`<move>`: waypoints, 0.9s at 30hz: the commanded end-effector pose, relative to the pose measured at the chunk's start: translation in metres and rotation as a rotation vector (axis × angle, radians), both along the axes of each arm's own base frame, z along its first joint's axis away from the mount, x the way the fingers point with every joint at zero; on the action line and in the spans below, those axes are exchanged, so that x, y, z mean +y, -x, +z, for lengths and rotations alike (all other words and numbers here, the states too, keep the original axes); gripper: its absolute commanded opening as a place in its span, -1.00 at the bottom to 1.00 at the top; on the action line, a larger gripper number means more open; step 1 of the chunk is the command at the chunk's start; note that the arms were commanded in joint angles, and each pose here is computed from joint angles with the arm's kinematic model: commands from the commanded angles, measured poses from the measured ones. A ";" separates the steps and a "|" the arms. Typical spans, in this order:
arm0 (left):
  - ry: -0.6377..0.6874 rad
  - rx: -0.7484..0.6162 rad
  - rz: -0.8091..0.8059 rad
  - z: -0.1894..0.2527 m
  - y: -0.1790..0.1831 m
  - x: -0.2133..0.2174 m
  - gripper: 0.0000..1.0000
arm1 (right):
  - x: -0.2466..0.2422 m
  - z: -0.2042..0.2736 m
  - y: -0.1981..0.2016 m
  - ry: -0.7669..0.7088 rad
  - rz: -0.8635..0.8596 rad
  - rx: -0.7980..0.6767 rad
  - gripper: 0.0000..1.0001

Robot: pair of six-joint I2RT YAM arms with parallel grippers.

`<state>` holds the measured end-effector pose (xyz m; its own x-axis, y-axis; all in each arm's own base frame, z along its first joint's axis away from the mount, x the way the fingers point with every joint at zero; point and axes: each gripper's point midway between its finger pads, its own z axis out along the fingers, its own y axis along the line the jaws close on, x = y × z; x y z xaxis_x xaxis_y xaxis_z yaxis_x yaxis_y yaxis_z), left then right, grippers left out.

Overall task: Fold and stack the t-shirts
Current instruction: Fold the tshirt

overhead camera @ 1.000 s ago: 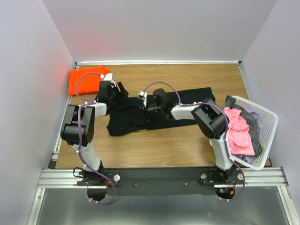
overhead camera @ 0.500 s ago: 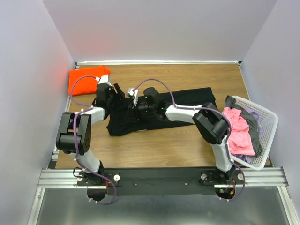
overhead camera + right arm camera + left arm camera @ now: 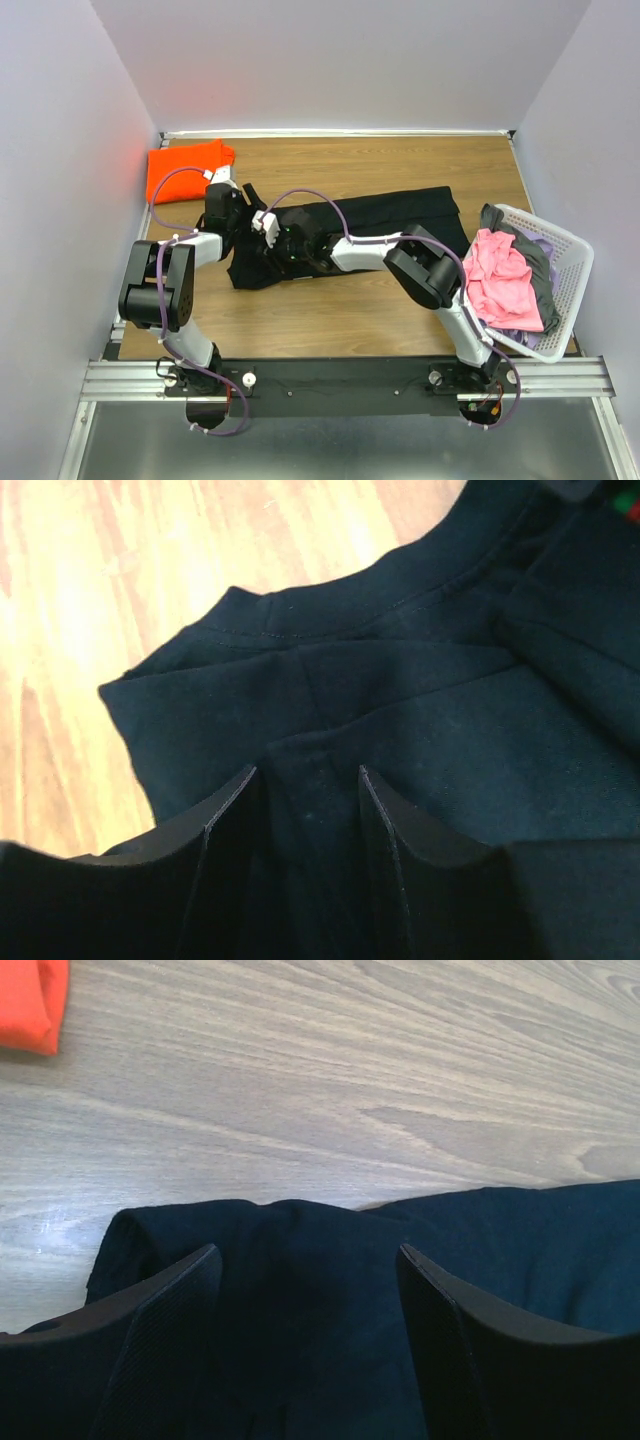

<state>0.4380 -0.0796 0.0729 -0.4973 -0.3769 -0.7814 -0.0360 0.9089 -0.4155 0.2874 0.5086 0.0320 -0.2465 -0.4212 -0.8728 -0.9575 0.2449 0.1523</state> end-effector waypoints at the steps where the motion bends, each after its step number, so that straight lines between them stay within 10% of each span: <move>1: 0.021 -0.033 -0.011 0.009 -0.001 -0.001 0.57 | -0.002 -0.017 -0.021 0.077 -0.099 -0.085 0.04; 21: 0.004 -0.003 0.006 -0.002 -0.003 0.004 0.48 | -0.013 0.018 -0.024 0.025 -0.181 -0.117 -0.82; 27: -0.003 0.003 0.015 -0.004 -0.002 0.006 0.48 | -0.022 0.039 -0.018 -0.005 -0.189 -0.114 -0.81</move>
